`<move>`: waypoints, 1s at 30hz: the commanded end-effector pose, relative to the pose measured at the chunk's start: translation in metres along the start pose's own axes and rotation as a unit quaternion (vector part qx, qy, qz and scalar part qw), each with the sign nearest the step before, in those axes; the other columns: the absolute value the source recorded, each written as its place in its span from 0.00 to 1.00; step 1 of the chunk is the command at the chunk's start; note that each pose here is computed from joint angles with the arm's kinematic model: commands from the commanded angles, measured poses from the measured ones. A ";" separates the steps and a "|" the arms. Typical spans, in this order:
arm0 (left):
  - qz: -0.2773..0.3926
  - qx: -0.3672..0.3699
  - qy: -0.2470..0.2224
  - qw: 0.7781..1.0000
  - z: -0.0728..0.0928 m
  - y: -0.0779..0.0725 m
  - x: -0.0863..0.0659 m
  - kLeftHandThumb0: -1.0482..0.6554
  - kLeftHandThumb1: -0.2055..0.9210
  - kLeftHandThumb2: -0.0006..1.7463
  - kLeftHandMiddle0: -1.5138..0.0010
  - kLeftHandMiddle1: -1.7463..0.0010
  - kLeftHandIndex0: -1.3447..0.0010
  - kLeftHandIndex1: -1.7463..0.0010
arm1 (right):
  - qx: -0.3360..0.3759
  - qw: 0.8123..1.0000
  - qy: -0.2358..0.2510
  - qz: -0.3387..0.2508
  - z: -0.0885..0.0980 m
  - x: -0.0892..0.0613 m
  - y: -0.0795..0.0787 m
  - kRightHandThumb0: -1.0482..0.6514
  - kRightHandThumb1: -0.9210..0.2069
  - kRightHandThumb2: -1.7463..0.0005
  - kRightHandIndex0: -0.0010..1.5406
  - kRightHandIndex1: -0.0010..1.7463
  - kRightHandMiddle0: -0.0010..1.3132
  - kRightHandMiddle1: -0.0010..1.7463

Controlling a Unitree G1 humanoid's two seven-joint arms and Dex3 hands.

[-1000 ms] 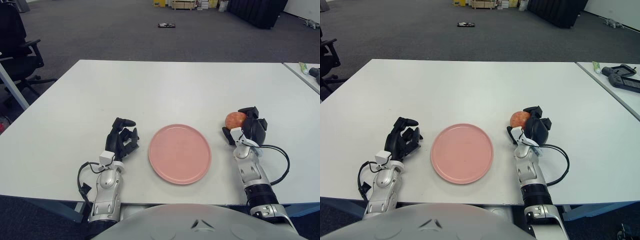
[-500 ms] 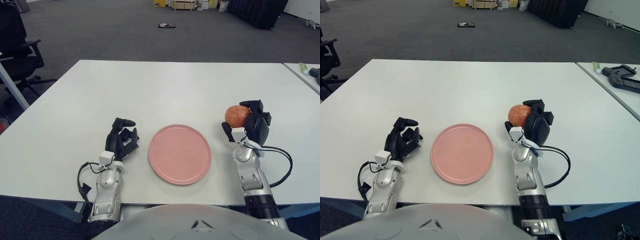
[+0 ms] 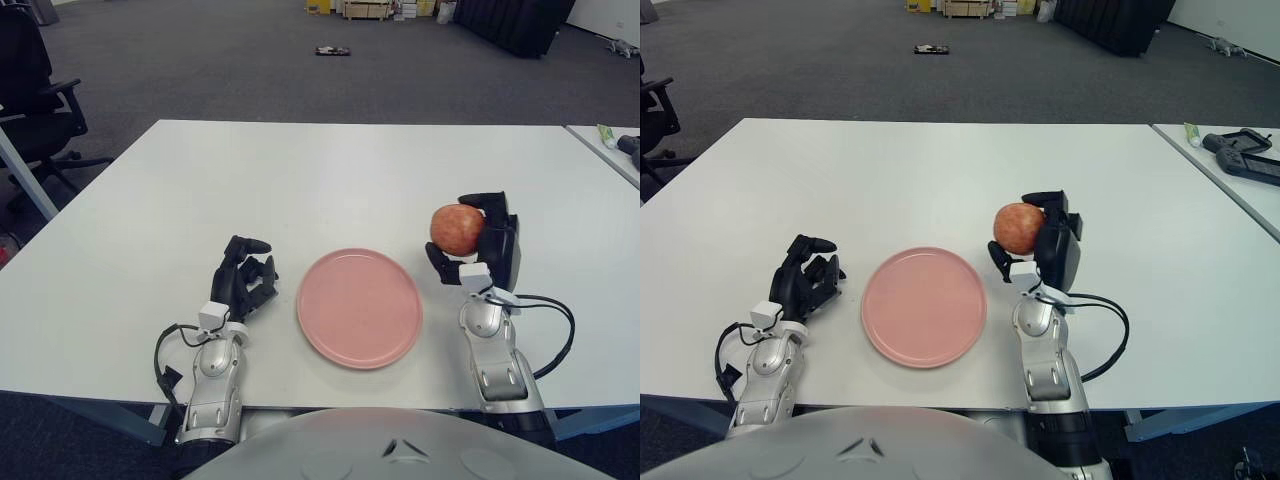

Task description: Put the apple into the plate.

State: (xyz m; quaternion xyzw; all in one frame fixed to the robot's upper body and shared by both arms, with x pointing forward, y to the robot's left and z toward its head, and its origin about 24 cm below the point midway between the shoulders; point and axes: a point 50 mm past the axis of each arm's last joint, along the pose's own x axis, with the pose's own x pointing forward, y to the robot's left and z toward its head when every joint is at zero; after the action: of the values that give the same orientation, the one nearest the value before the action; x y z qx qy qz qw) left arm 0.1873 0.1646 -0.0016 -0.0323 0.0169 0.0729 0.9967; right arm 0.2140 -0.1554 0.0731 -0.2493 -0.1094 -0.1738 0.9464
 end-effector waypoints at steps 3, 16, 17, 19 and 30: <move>-0.002 0.004 -0.006 1.000 0.003 -0.001 0.004 0.39 0.75 0.52 0.57 0.00 0.73 0.00 | 0.034 0.993 -0.081 0.075 0.022 -0.006 0.006 0.62 0.80 0.05 0.55 0.98 0.45 1.00; 0.006 0.016 -0.002 1.000 0.001 -0.002 0.003 0.38 0.73 0.54 0.52 0.00 0.72 0.00 | 0.072 0.950 -0.125 0.277 0.045 -0.033 0.025 0.61 0.82 0.04 0.57 0.96 0.47 1.00; 0.007 0.016 -0.003 1.000 0.001 -0.002 0.003 0.38 0.73 0.54 0.52 0.00 0.72 0.00 | 0.069 0.947 -0.126 0.286 0.045 -0.033 0.026 0.61 0.82 0.04 0.57 0.96 0.47 1.00; 0.008 0.015 -0.003 1.000 0.001 -0.002 0.003 0.38 0.73 0.54 0.51 0.00 0.71 0.00 | 0.060 0.942 -0.127 0.305 0.044 -0.033 0.028 0.61 0.82 0.05 0.57 0.97 0.47 1.00; 0.006 0.005 -0.005 1.000 0.000 -0.002 0.003 0.38 0.73 0.54 0.53 0.00 0.72 0.00 | -0.007 0.902 -0.093 0.422 0.018 -0.043 0.061 0.61 0.79 0.06 0.56 0.96 0.45 1.00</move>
State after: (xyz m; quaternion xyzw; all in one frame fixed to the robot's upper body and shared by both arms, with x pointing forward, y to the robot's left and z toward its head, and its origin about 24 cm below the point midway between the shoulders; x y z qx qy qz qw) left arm 0.1874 0.1633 -0.0033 -0.0225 0.0214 0.0827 0.9961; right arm 0.1894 -0.0889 0.0609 -0.2663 -0.0997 0.2457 0.9267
